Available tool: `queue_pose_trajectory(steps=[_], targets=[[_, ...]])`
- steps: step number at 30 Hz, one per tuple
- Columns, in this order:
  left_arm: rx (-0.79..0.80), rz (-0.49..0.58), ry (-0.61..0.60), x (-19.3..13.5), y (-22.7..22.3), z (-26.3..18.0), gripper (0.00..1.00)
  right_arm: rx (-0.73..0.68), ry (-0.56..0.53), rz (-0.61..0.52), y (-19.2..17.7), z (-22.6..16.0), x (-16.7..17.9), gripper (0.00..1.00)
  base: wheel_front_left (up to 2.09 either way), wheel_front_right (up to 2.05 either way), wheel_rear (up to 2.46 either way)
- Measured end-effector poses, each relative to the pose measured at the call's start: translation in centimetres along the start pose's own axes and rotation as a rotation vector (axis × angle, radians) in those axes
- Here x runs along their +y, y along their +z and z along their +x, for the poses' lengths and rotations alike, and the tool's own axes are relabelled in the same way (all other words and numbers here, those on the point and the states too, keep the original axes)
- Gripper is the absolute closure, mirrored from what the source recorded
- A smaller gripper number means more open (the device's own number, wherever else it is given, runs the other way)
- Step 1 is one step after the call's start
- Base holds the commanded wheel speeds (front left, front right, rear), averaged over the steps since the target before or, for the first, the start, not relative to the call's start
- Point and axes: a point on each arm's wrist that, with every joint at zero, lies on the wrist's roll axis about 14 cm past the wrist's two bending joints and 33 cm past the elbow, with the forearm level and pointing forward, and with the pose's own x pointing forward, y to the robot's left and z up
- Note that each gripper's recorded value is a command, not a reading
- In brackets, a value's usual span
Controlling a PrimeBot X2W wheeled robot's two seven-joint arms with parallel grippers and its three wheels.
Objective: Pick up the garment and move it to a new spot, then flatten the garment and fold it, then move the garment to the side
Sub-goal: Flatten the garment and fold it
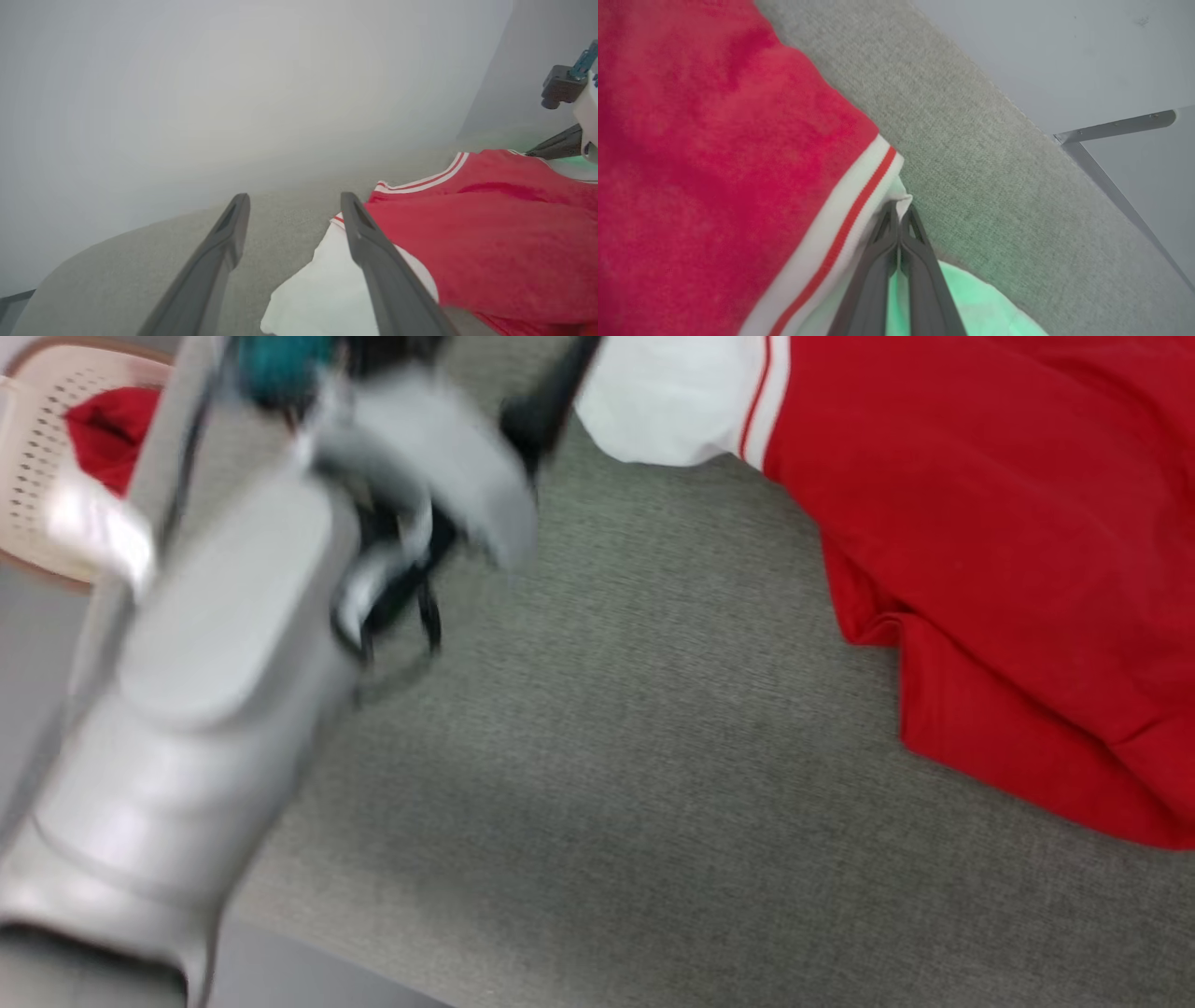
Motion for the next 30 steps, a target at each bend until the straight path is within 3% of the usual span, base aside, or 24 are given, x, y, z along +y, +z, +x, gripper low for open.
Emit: queue_pose_trajectory(steps=[7,11,15,23,26,27,28,29,30], targets=[[0.268,0.046,-0.090,-2.0,-4.1,5.4,0.00,-0.011,0.012,0.011,0.4,1.1,-0.2,1.00,0.00,0.00,0.00],[0.451,0.056,-0.131,-3.0,-8.1,6.1,0.00,-0.025,0.013,0.016,0.5,1.7,-0.6,1.00,0.00,0.00,0.00],[0.585,0.047,-0.109,-2.0,-10.7,6.2,0.00,-0.030,0.017,0.010,0.4,2.0,-0.6,1.00,0.00,0.00,0.00],[0.754,-0.146,-0.132,-3.3,-13.2,6.2,0.00,-0.031,0.017,0.008,0.0,2.1,-0.7,1.00,0.00,0.00,0.00],[0.783,-0.151,-0.146,-3.4,-13.5,6.2,0.00,-0.030,0.019,0.003,0.0,2.3,-0.6,1.00,0.00,0.00,0.00],[0.787,-0.155,-0.149,-3.5,-13.5,6.1,0.14,-0.031,0.022,0.003,0.0,2.3,-0.5,1.00,0.00,0.00,0.00],[0.789,-0.158,-0.152,-3.5,-13.5,6.1,0.55,-0.032,0.021,0.002,0.0,2.4,-0.5,1.00,0.00,0.00,0.00],[0.792,-0.162,-0.156,-3.6,-13.6,6.1,0.87,-0.033,0.020,0.002,0.1,2.4,-0.5,1.00,0.00,0.00,0.00],[0.794,-0.164,-0.160,-3.7,-13.7,6.1,1.00,-0.038,0.020,0.001,0.1,2.4,-0.5,1.00,0.00,0.00,0.00]])
